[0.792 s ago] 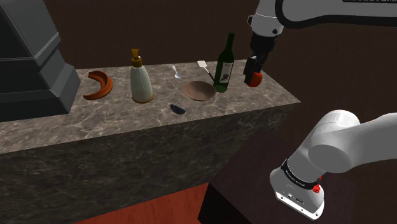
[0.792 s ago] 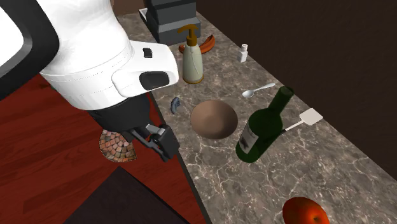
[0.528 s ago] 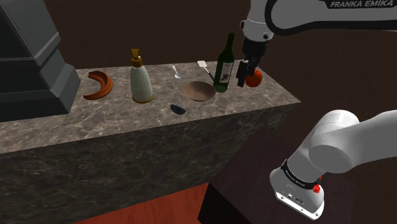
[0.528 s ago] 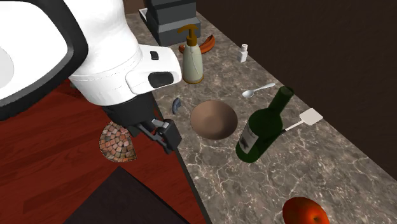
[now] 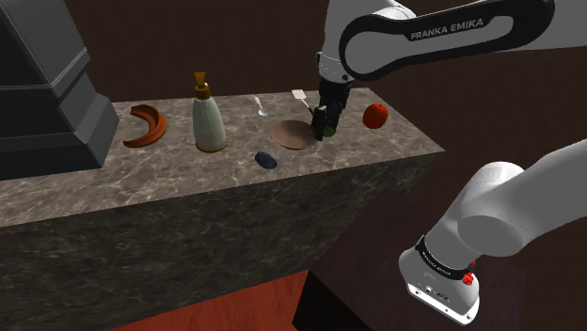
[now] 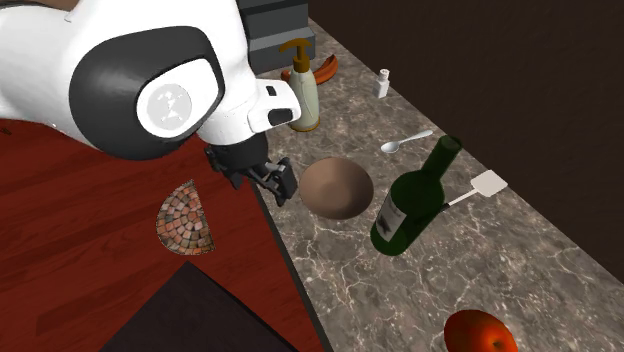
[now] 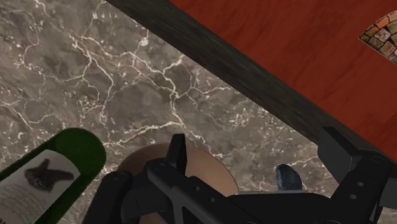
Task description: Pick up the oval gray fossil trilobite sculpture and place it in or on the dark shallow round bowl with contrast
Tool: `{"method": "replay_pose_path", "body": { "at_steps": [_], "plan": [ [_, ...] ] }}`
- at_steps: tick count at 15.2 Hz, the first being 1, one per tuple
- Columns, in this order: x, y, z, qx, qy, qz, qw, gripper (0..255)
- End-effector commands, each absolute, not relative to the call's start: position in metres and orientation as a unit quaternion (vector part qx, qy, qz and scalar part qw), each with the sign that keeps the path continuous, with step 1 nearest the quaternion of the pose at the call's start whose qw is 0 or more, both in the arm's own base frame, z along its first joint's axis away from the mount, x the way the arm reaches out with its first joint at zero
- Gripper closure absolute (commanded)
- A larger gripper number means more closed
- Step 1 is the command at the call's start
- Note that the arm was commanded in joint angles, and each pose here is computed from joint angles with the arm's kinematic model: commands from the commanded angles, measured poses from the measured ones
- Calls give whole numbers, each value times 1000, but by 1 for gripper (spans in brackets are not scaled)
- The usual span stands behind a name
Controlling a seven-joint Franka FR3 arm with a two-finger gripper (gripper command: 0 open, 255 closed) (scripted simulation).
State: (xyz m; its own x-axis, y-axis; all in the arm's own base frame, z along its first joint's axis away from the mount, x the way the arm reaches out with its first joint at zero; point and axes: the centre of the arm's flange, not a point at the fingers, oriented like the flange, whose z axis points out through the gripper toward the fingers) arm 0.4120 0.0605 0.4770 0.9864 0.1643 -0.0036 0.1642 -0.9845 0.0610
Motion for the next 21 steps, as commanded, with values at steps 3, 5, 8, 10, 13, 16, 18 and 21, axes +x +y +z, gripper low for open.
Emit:
{"method": "replay_pose_path", "body": {
  "at_steps": [3,5,8,10,13,16,18,21],
  "plan": [
    [444,84,449,995,93,8,24,0],
    [461,96,434,995,98,11,20,0],
    [486,113,413,994,105,16,15,0],
    [503,126,398,994,110,19,12,0],
    [529,145,378,993,118,24,7,0],
    [551,162,359,992,125,28,2,0],
    [552,162,349,992,125,28,2,0],
    [553,162,333,992,125,28,2,0]
  ]
}}
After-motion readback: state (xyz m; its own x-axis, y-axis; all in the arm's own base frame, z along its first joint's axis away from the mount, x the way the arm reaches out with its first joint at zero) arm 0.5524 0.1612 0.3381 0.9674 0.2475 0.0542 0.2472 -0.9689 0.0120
